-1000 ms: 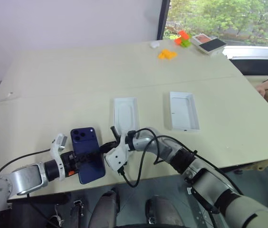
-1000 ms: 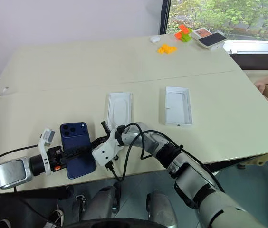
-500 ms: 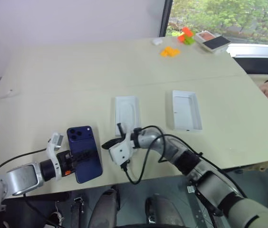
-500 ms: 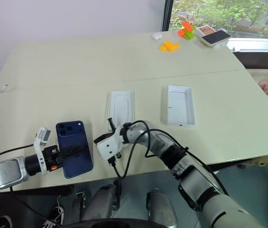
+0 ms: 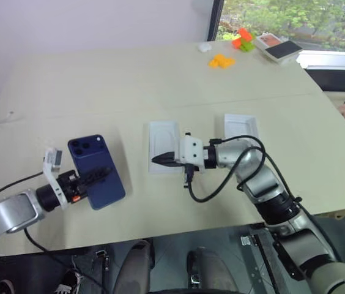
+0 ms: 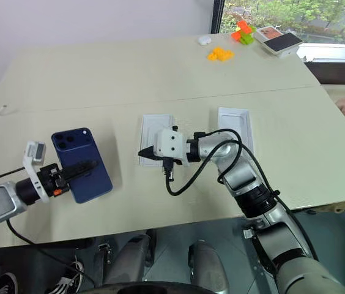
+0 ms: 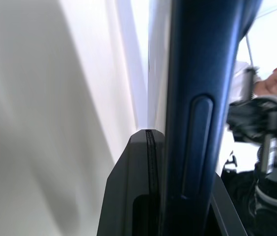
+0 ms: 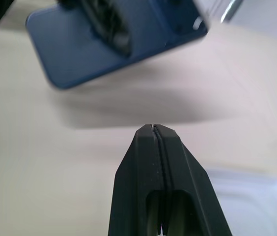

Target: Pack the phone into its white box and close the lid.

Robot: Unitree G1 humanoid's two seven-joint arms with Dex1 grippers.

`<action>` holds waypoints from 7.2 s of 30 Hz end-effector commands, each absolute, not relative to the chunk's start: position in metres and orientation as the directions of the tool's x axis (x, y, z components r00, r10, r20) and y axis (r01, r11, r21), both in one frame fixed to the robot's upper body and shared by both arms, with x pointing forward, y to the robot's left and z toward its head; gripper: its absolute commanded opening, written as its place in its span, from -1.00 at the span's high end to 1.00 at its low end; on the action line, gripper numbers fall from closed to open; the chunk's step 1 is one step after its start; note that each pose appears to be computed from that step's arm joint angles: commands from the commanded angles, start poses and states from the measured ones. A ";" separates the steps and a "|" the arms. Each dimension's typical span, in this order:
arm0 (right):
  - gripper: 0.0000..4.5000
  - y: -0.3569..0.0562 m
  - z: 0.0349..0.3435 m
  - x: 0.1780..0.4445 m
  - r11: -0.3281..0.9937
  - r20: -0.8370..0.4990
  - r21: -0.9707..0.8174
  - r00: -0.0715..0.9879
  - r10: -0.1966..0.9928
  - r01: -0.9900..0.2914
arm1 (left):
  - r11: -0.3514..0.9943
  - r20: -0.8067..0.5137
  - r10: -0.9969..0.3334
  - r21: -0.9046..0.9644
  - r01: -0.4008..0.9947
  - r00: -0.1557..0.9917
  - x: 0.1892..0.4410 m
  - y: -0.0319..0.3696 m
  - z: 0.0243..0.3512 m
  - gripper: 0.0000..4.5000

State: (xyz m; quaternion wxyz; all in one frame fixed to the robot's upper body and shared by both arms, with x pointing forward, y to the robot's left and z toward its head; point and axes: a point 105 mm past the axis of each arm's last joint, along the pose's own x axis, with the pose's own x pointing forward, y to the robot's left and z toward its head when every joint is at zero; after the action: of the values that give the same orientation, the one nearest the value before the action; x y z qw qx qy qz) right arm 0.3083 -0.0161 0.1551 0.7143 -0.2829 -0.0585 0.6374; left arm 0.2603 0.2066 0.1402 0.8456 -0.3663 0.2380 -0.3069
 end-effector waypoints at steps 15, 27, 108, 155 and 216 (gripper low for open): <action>-0.95 -0.011 0.121 0.322 0.023 -0.521 -0.407 0.253 0.815 -0.913 | 0.556 -0.151 -0.666 -0.754 0.351 0.731 0.268 0.213 0.149 1.00; -0.72 -0.018 0.112 0.326 0.055 -0.590 -0.336 0.255 0.766 -0.940 | 0.570 -0.168 -0.652 -0.753 0.331 0.740 0.265 0.209 0.142 1.00; -0.92 -0.110 0.166 0.325 0.180 -0.294 -0.295 0.269 0.917 -0.938 | 0.479 -0.251 -0.776 -0.832 0.281 0.579 0.325 0.076 0.132 1.00; -0.96 -0.093 0.165 0.341 0.209 -0.257 -0.374 0.318 0.912 -0.903 | 0.601 -0.350 -0.766 -0.689 0.406 0.540 0.335 0.085 0.142 -0.67; 0.98 -0.044 0.092 0.323 0.117 -0.446 -0.490 0.363 0.818 -0.864 | 0.774 -0.456 -0.607 -0.524 0.356 0.651 0.320 0.113 0.096 1.00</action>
State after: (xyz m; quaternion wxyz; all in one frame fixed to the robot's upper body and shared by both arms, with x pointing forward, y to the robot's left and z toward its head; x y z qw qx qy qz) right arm 0.3217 -0.0356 0.1040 0.7494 -0.3397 0.0081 0.5683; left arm 0.3238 0.1073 0.1106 0.8841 -0.2275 0.2889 -0.2884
